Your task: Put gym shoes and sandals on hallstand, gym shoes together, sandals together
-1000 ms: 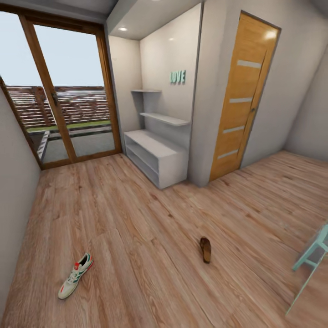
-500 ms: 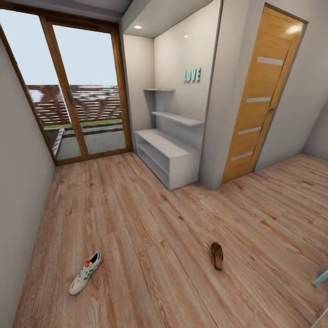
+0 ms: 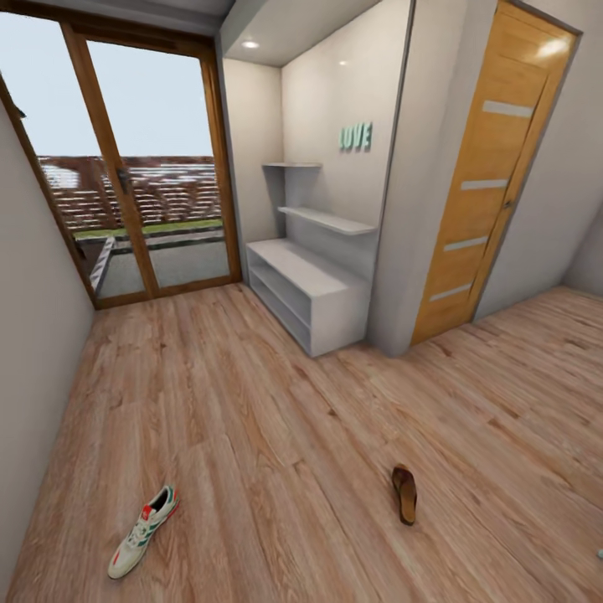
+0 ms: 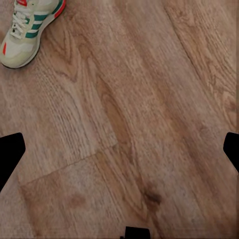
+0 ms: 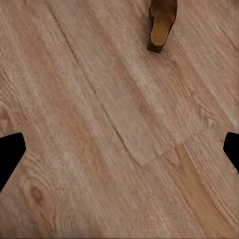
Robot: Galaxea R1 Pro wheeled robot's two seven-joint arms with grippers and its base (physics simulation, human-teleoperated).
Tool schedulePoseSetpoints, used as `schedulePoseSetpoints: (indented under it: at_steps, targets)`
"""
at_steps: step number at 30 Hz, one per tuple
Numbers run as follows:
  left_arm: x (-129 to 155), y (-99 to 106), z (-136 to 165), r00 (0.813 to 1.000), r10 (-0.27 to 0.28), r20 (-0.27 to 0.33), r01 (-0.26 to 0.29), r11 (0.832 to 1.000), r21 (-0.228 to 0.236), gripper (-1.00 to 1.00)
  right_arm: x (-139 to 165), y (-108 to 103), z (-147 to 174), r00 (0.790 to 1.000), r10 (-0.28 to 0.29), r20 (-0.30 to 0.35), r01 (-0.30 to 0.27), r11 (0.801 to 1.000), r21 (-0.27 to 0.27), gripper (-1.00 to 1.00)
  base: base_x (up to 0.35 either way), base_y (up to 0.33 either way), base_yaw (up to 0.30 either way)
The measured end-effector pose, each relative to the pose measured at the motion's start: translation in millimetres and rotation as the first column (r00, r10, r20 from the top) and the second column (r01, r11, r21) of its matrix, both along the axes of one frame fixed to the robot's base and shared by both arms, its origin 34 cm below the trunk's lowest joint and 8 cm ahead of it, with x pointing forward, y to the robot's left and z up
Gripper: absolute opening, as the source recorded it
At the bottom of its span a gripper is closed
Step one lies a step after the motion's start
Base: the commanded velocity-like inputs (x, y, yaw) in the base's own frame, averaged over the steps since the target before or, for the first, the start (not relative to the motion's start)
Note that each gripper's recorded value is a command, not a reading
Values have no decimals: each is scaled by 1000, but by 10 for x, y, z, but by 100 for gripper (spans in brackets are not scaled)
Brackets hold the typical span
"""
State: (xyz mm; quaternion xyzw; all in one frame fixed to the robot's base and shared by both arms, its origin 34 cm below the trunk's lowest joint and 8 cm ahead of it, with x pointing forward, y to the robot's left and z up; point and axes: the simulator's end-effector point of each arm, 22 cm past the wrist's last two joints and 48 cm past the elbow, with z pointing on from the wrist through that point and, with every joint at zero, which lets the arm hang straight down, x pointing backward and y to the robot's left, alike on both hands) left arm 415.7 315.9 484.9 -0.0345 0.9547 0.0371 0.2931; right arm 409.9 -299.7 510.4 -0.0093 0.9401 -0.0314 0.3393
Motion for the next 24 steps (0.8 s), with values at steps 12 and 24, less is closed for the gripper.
schedulePoseSetpoints:
  at_steps: [12, 24]
  targets:
    - [-1, -2, -1, 1000, -2, 0, 2, 1000, 0, 100, 9, 8, 5, 1000, 5, 2, -5, 1000, 3, 100, 290, -175, 0]
    - [0, -2, -1, 1000, -2, 0, 2, 1000, 0, 100, 17, 9, 10, 1000, 10, 4, -10, 1000, 1, 100, 284, -195, 0]
